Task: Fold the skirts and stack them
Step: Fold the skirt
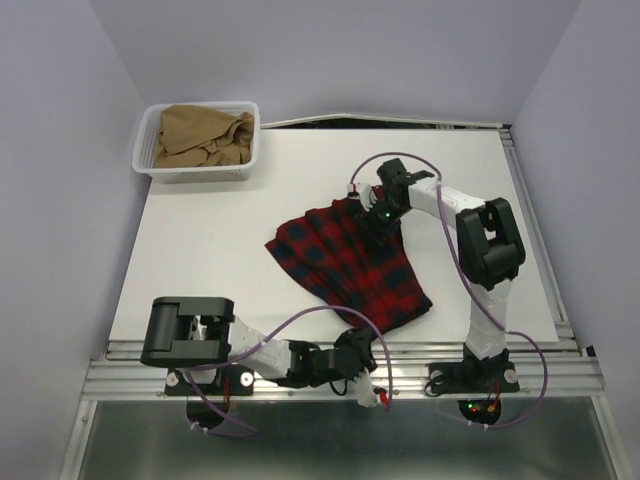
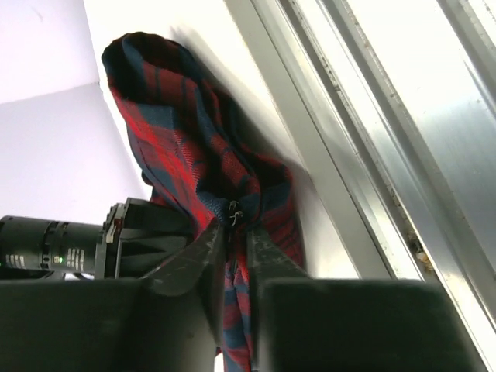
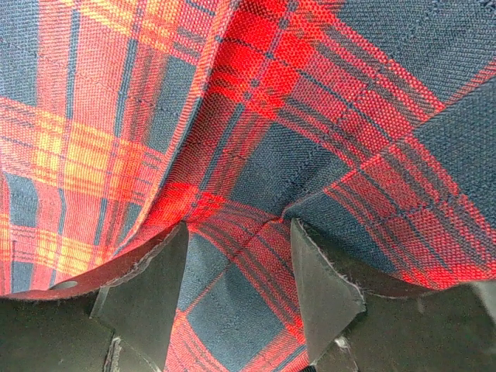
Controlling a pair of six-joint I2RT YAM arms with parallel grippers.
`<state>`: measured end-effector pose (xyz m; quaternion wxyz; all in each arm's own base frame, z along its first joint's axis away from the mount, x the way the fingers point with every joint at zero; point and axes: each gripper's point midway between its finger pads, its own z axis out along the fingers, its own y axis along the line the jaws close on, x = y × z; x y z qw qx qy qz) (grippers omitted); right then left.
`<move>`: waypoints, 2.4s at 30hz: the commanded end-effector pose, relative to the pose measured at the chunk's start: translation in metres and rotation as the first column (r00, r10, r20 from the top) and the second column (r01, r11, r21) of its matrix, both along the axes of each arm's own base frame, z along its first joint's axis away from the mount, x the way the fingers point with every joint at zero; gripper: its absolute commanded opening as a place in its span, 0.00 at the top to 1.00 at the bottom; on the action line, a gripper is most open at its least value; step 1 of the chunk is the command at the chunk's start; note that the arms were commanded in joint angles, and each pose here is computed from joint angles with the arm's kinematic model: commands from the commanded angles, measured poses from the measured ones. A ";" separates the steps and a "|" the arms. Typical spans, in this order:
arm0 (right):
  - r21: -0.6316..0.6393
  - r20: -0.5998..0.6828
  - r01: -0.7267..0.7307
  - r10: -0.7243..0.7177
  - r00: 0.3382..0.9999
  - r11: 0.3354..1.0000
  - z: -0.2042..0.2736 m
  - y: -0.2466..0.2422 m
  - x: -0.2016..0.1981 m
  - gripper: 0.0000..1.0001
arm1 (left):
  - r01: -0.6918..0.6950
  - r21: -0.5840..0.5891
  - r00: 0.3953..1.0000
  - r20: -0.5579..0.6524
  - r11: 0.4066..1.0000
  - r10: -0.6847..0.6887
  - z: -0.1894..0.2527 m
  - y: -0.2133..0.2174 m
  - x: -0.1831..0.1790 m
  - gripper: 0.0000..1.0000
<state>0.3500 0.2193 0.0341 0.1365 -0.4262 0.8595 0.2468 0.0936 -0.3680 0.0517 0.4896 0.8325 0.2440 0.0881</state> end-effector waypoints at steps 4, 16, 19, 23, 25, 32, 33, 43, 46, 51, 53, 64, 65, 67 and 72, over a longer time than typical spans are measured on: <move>-0.064 -0.106 -0.006 -0.001 0.994 0.998 -0.037 -0.013 -0.029 0.39 | -0.123 -0.151 0.988 -0.110 0.981 0.107 0.036 -0.001 0.003 1.00; -0.067 -0.131 -0.027 0.018 0.991 0.997 -0.032 -0.022 -0.052 0.41 | -0.587 -0.385 0.785 -0.486 0.712 0.384 0.175 0.043 0.122 1.00; -0.063 -0.146 -0.029 0.019 0.989 0.998 -0.029 -0.024 -0.060 0.42 | -0.542 -0.431 0.664 -0.746 0.721 0.053 0.200 0.022 0.080 1.00; -0.047 -0.176 -0.031 0.023 0.984 0.998 -0.018 -0.025 -0.075 0.44 | -0.561 -0.432 0.625 -0.781 0.706 0.019 0.211 0.037 0.078 1.00; -0.045 -0.167 -0.033 0.026 0.986 0.998 -0.008 -0.027 -0.078 0.44 | -0.593 -0.407 0.585 -0.810 0.695 0.025 0.207 0.045 0.082 1.00; 0.068 0.040 0.042 -0.045 0.998 0.997 0.072 -0.001 -0.016 0.42 | -0.536 -0.376 0.575 -0.818 0.756 0.001 0.190 0.054 0.075 1.00; 0.104 0.095 0.036 -0.046 0.994 0.994 0.093 0.008 0.002 0.41 | -0.502 -0.376 0.578 -0.816 0.779 -0.022 0.190 0.052 0.069 1.00; 0.098 0.106 -0.044 0.033 0.994 0.994 0.061 0.044 0.067 0.41 | -0.430 -0.331 0.573 -0.819 0.840 -0.029 0.167 0.064 0.048 1.00; 0.074 0.104 -0.099 0.091 0.990 0.992 0.037 0.055 0.072 0.41 | -0.403 -0.307 0.586 -0.810 0.862 -0.015 0.158 0.071 0.043 1.00; -0.010 0.018 -0.138 0.138 0.990 0.990 -0.011 0.052 0.045 0.43 | -0.415 -0.290 0.596 -0.803 0.862 0.017 0.155 0.080 0.043 1.00; -0.038 0.039 -0.137 0.139 0.990 0.990 -0.024 0.046 0.046 0.48 | -0.427 -0.292 0.595 -0.804 0.856 0.023 0.155 0.082 0.045 1.00; -0.106 -0.064 -0.181 0.175 0.982 0.978 -0.047 0.011 -0.011 0.61 | -0.784 -0.236 0.321 -0.946 0.575 0.049 0.182 0.110 0.125 1.00; -0.107 -0.068 -0.185 0.178 0.982 0.977 -0.048 0.009 -0.013 0.61 | -0.816 -0.212 0.281 -0.959 0.538 0.049 0.182 0.116 0.144 1.00; -0.107 -0.074 -0.187 0.179 0.981 0.977 -0.048 0.008 -0.016 0.61 | -0.847 -0.180 0.222 -0.975 0.499 0.026 0.183 0.121 0.161 1.00; -0.089 -0.082 -0.184 0.177 0.981 0.979 -0.045 0.012 -0.017 0.61 | -0.892 -0.130 0.122 -0.991 0.432 -0.047 0.190 0.116 0.203 1.00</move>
